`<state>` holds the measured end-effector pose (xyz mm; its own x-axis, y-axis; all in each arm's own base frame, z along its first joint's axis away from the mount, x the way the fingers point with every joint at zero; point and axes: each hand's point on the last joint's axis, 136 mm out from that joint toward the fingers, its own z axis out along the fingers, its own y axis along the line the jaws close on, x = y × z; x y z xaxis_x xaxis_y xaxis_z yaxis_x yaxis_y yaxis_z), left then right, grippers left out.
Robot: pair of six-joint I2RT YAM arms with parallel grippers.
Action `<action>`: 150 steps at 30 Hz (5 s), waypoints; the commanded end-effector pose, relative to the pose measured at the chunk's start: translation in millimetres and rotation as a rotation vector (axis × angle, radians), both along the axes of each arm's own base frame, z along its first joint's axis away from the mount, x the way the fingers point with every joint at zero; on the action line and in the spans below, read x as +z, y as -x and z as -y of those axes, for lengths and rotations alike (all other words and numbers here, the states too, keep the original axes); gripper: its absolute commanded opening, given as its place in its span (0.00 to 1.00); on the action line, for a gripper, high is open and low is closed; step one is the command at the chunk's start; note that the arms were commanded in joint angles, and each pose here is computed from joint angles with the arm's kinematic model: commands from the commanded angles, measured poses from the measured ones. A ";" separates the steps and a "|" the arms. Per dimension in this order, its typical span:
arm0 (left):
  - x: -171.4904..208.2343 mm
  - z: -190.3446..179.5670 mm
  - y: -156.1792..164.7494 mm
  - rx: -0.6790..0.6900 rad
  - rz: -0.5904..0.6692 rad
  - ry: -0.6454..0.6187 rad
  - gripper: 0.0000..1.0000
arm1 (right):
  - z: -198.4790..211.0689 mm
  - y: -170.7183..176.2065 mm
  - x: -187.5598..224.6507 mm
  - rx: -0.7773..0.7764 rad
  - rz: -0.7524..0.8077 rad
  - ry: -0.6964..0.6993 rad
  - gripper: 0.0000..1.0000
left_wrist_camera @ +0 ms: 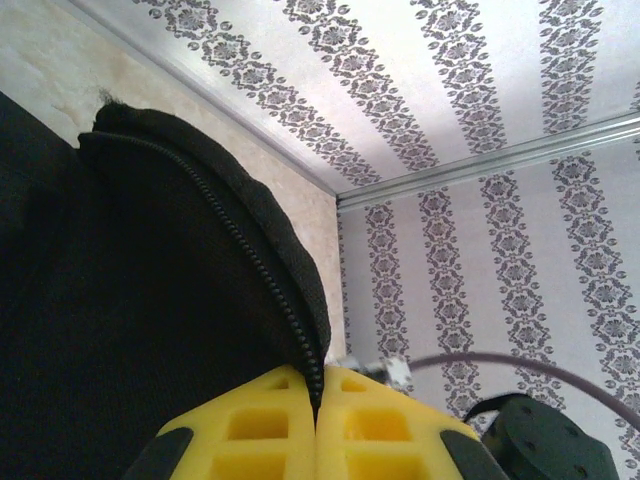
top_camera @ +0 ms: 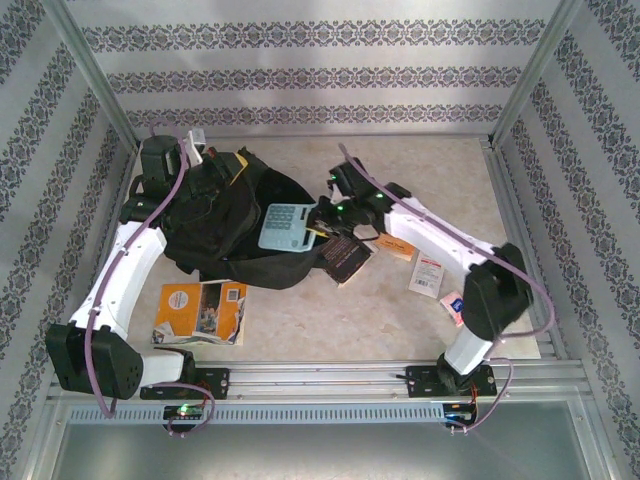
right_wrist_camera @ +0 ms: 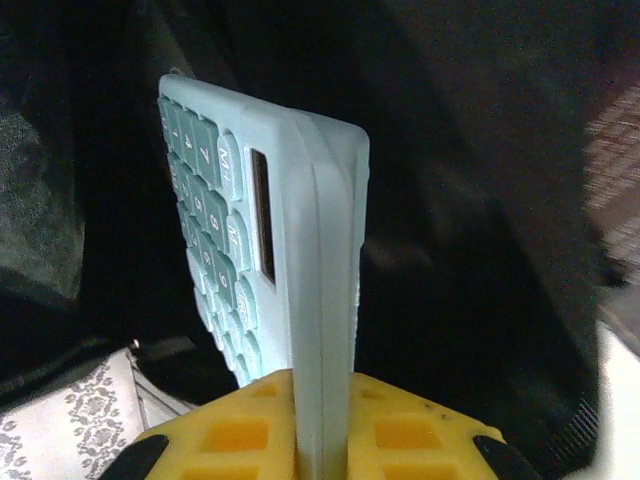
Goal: Pack the student bag
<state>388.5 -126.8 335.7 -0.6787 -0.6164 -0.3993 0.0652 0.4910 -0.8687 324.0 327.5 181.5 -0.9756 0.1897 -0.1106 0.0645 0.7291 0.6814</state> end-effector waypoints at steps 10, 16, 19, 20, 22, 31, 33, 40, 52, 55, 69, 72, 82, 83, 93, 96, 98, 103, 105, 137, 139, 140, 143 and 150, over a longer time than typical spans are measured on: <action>66.7 17.5 9.3 -0.067 0.191 0.035 0.00 | -156.6 -48.0 12.4 0.010 -0.004 -0.278 0.22; 66.7 17.3 7.4 -0.061 0.188 0.045 0.00 | -196.2 -71.4 4.1 -0.025 0.013 -0.349 0.59; 64.0 15.4 6.3 -0.056 0.186 0.028 0.00 | -194.6 -71.6 17.9 0.002 0.068 -0.373 0.66; 61.2 13.4 5.3 -0.049 0.184 0.014 0.00 | -191.2 -68.2 26.1 0.021 0.105 -0.366 0.71; 54.6 8.9 3.7 -0.031 0.174 -0.018 0.00 | -179.6 -60.2 38.6 0.063 0.175 -0.323 0.75; 0.3 -3.5 -15.7 0.022 0.089 -0.047 0.00 | -88.4 -23.4 38.3 0.173 0.332 -0.092 0.76; -12.0 -2.7 -19.6 0.019 0.071 -0.053 0.00 | -59.0 -19.3 32.1 0.159 0.335 -0.030 0.76; -44.5 7.0 -26.4 -0.019 0.042 -0.075 0.00 | 84.9 -33.3 -1.6 -0.091 0.307 0.278 0.74; -102.8 36.6 -26.3 -0.110 -0.053 -0.029 0.00 | 274.2 -99.2 -83.4 -0.400 0.005 0.787 0.81; -105.9 36.9 -24.4 -0.109 -0.063 -0.017 0.00 | 286.1 -107.0 -99.9 -0.402 -0.051 0.802 0.86; -111.3 40.1 -26.8 -0.116 -0.083 0.015 0.00 | 286.8 -104.2 -163.3 -0.387 -0.160 0.549 0.82; -112.8 40.6 -27.1 -0.118 -0.087 0.017 0.00 | 274.1 -109.2 -167.1 -0.329 -0.147 0.500 0.76; -115.8 40.9 -26.7 -0.121 -0.091 0.016 0.00 | 254.0 -116.1 -161.0 -0.155 -0.086 0.637 0.40; -115.3 41.0 -26.5 -0.122 -0.089 0.015 0.00 | 250.9 -116.7 -160.9 -0.135 -0.082 0.652 0.39; -118.0 40.8 -27.2 -0.123 -0.092 0.010 0.00 | 226.7 -117.3 -145.8 -0.080 -0.031 0.577 0.11; -121.2 40.8 -27.3 -0.124 -0.102 0.003 0.00 | 204.1 -114.4 -135.6 -0.069 -0.017 0.413 0.09; -122.4 40.5 -27.3 -0.123 -0.105 0.001 0.00 | 186.3 -109.7 -131.4 -0.058 -0.034 0.278 0.09; -125.8 40.5 -27.6 -0.124 -0.113 -0.002 0.00 | 158.7 -98.6 -119.4 -0.055 -0.043 0.043 0.12; -126.1 41.0 -27.8 -0.125 -0.114 -0.003 0.00 | 154.7 -95.2 -115.0 -0.054 -0.039 -0.001 0.16; -136.7 46.6 -25.6 -0.144 -0.140 -0.025 0.00 | 119.2 -36.2 -122.5 0.115 -0.069 0.072 0.29; -136.6 46.1 -26.1 -0.143 -0.139 -0.027 0.00 | 125.3 -37.4 -121.4 0.096 -0.053 0.104 0.26; -136.7 46.0 -26.2 -0.142 -0.140 -0.028 0.00 | 128.3 -38.4 -118.7 0.087 -0.038 0.117 0.22; -135.9 46.6 -25.9 -0.146 -0.140 -0.032 0.00 | 135.0 -40.7 -105.9 0.058 0.001 0.129 0.09; -122.9 34.9 -21.1 -0.129 -0.114 -0.174 0.31 | 140.1 -41.1 -61.4 0.010 0.093 0.083 0.05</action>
